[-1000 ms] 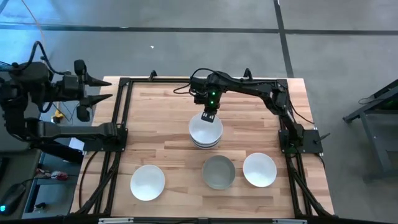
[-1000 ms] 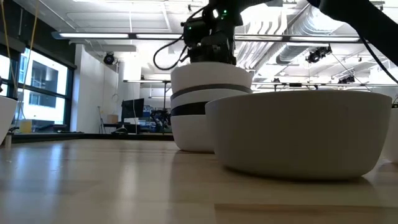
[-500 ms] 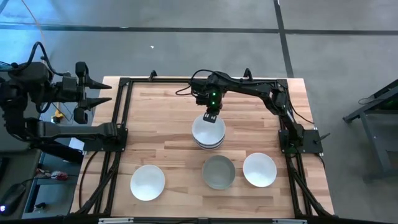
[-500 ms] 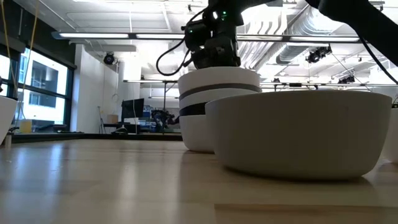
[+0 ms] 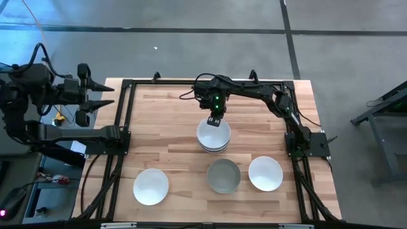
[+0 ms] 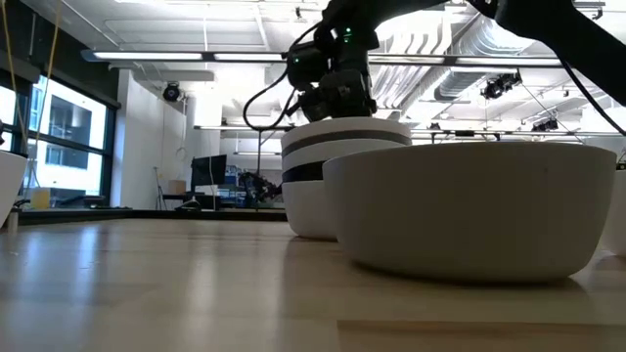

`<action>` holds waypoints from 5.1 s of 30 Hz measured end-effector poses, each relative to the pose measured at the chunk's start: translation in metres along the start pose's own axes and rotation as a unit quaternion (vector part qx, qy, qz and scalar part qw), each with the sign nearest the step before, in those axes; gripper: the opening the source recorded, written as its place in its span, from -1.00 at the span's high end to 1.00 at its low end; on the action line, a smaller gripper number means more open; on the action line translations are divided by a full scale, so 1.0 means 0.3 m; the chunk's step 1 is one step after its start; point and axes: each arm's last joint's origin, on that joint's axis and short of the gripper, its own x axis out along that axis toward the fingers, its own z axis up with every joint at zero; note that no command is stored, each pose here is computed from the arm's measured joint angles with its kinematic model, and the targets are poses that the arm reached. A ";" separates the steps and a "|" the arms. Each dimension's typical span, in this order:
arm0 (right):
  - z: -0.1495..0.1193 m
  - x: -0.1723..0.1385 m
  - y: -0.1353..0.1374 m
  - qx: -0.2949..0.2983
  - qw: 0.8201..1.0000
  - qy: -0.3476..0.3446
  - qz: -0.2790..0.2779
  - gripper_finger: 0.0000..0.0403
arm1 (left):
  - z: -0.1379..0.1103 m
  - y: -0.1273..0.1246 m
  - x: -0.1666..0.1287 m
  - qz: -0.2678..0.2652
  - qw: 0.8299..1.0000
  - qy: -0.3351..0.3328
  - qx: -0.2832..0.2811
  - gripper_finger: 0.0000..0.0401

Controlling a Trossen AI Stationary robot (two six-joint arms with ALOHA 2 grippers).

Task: Nest bowls inside each other
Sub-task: Stack the top white bowl on top of the top gray bowl, then stack the left white bowl on top of the top white bowl

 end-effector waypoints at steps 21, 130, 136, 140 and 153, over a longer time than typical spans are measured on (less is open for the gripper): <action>0.002 -0.020 0.002 -0.020 0.999 -0.008 0.043 0.37 | -0.004 -0.001 0.000 -0.002 1.000 0.007 0.000 0.20; -0.480 -0.838 -0.026 -0.283 0.843 -0.457 0.006 0.21 | -0.746 -0.627 0.741 -0.119 0.850 0.504 -0.097 0.96; -0.481 -0.840 -0.034 -0.286 0.842 -0.457 0.001 0.21 | -0.719 -0.589 0.771 -0.122 0.849 0.506 -0.092 0.99; -0.486 -0.842 -0.052 -0.278 0.845 -0.457 -0.003 0.21 | -0.668 -0.545 0.798 -0.121 0.852 0.503 -0.080 0.98; -0.524 -0.843 -0.133 -0.246 0.863 -0.440 -0.017 0.21 | -0.385 -0.286 0.876 -0.106 0.893 0.434 -0.055 0.99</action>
